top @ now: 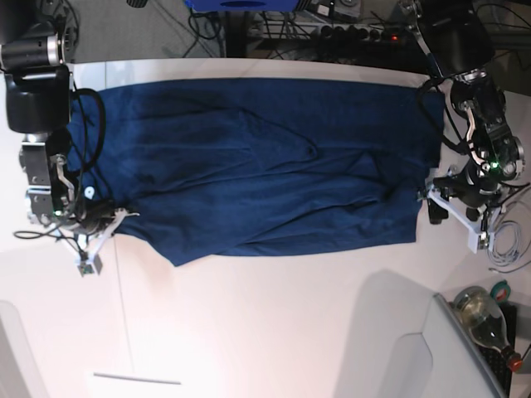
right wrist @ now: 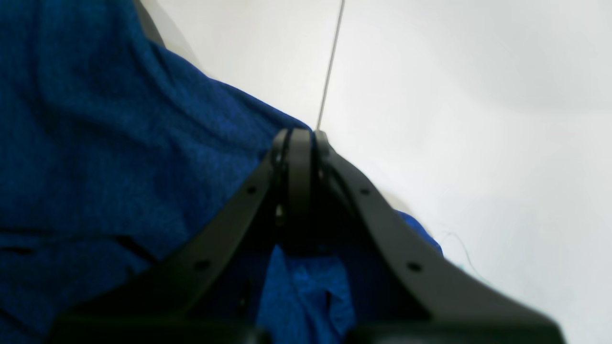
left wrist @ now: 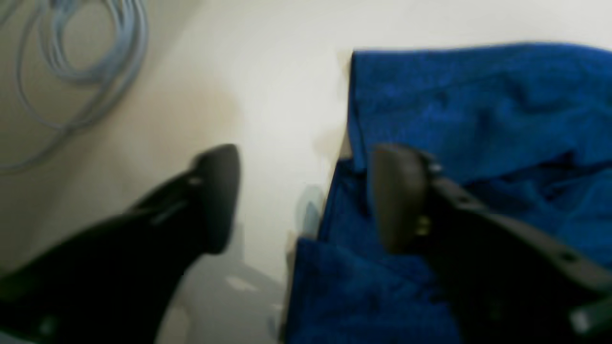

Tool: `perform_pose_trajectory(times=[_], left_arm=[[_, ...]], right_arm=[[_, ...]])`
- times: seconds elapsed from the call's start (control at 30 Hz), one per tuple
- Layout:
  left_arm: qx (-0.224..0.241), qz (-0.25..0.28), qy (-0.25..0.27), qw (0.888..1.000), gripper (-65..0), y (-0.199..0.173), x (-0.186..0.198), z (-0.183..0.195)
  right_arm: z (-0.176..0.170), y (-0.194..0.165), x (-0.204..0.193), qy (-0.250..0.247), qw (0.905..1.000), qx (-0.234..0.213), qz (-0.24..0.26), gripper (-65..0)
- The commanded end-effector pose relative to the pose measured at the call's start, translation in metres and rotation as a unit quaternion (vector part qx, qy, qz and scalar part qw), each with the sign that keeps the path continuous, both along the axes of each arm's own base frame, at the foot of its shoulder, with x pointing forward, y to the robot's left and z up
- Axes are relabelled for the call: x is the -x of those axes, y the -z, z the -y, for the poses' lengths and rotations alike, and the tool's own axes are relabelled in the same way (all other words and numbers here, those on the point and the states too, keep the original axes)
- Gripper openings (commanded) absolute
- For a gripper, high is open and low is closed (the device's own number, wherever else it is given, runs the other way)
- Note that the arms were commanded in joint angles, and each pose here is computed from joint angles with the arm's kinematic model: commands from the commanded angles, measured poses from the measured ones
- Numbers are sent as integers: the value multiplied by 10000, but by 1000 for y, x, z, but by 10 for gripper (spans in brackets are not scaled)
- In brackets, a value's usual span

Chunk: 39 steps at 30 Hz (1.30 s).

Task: Layout the t-shirt on the table in an organized manner, then fold the t-shirt properly
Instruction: 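Move the left gripper along the shirt edge toward the hem and grasp, then lift and fold the shirt lengthwise with both grippers toward the collar edge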

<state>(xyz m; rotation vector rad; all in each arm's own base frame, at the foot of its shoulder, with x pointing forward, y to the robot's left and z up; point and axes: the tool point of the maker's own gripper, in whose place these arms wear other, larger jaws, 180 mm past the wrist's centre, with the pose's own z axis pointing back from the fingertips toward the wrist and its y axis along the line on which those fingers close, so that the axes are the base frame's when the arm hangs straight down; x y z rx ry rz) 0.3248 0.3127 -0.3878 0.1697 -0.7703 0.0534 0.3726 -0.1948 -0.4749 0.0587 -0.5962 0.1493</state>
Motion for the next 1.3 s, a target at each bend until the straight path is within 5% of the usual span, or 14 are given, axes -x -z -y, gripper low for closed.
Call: perform_pose_trajectory(times=[0.0,0.47,0.73,0.83,0.97,1.27], left_arm=[[-79,286,-12,9996,-209,-17,-16,-6],[1270,174,-316,9913,-211,53,-75,19],[1349,136,-816,9874,-214,83,-65,9],[1353,147,-808,9874,-339,83,-65,10],[1360,153,-804,9873,-650,82,-66,11],[1141,667,-676,9889,-650,39,-93,5]], right_arm=[[6,-17,-17,30,9996,26,283,-650],[10,-19,-18,34,9995,57,298,-650],[11,-18,-17,37,9996,69,289,-650],[11,-18,-17,37,9996,69,289,-650],[11,-18,-17,37,9996,69,289,-650],[10,-20,-19,30,9994,71,327,-650]])
